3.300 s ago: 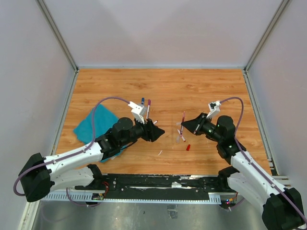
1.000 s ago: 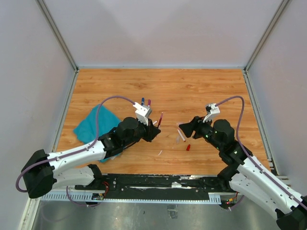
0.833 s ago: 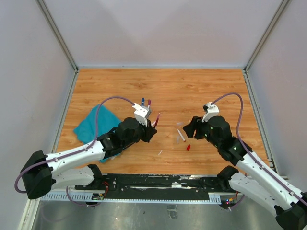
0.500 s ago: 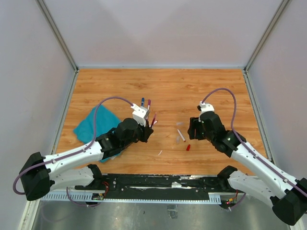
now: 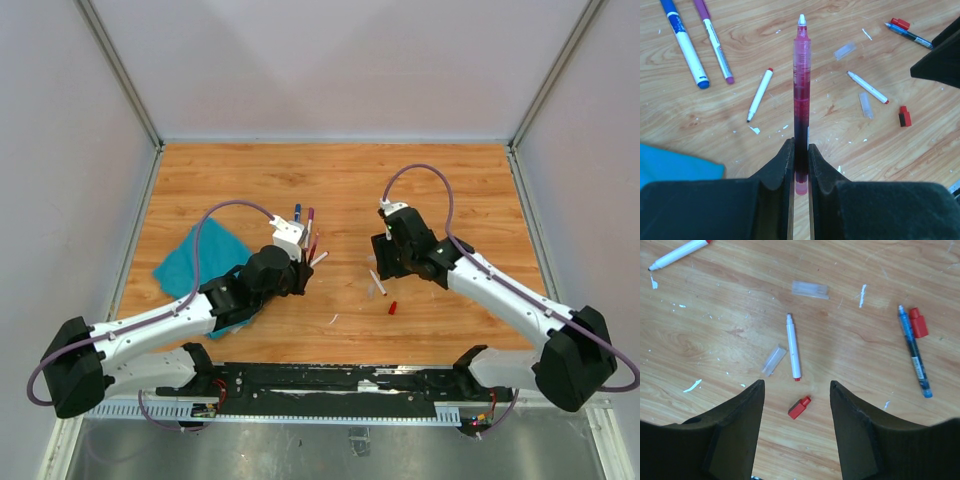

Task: Insert the pens into the pen caps
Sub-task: Pick up the pen from the center of the board, then insert the pen cap onto the pen.

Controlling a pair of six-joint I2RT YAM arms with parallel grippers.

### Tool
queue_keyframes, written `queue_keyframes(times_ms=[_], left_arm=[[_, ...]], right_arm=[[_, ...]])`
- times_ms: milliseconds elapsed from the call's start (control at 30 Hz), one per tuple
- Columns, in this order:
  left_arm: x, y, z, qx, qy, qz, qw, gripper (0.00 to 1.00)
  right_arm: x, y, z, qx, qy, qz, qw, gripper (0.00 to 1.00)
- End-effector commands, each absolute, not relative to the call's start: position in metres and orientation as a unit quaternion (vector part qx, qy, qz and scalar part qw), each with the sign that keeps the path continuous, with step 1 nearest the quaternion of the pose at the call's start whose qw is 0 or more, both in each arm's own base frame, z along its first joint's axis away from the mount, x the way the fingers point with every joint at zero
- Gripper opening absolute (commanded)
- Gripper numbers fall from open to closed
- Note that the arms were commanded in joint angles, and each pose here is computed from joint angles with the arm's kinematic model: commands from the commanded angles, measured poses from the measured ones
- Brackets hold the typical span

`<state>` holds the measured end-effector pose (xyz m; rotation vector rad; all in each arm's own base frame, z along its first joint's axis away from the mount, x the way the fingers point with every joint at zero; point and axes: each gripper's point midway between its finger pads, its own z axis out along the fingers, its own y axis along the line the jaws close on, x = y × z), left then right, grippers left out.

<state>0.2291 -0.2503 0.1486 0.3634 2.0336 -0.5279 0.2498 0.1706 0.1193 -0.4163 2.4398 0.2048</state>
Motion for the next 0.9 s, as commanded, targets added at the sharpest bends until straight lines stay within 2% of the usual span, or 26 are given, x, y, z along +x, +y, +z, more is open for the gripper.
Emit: queue_keyframes(times_ms=[0,267,467,700,867], left_arm=[[0.234,-0.247,0.167,0.124,0.824,-0.218,0.508,0.01],[0.235,-0.242,0.164,0.118,0.825,-0.212,0.51,0.01],[0.233,-0.241,0.165,0.12,0.824,-0.212,0.512,0.01],[0.232,-0.24,0.166,0.118,0.823,-0.214,0.512,0.0],[0.232,-0.24,0.168,0.12,0.823,-0.215,0.512,0.0]], right_arm=[[0.239,0.183,0.113,-0.125,0.944,0.091,0.292,0.55],[0.229,0.206,0.095,-0.004,0.949,0.121,0.293,0.58],[0.219,0.209,0.079,0.085,0.954,0.113,0.265,0.59],[0.211,0.21,0.058,0.134,0.963,0.081,0.222,0.55],[0.214,0.211,0.048,0.126,0.97,0.046,0.201,0.5]])
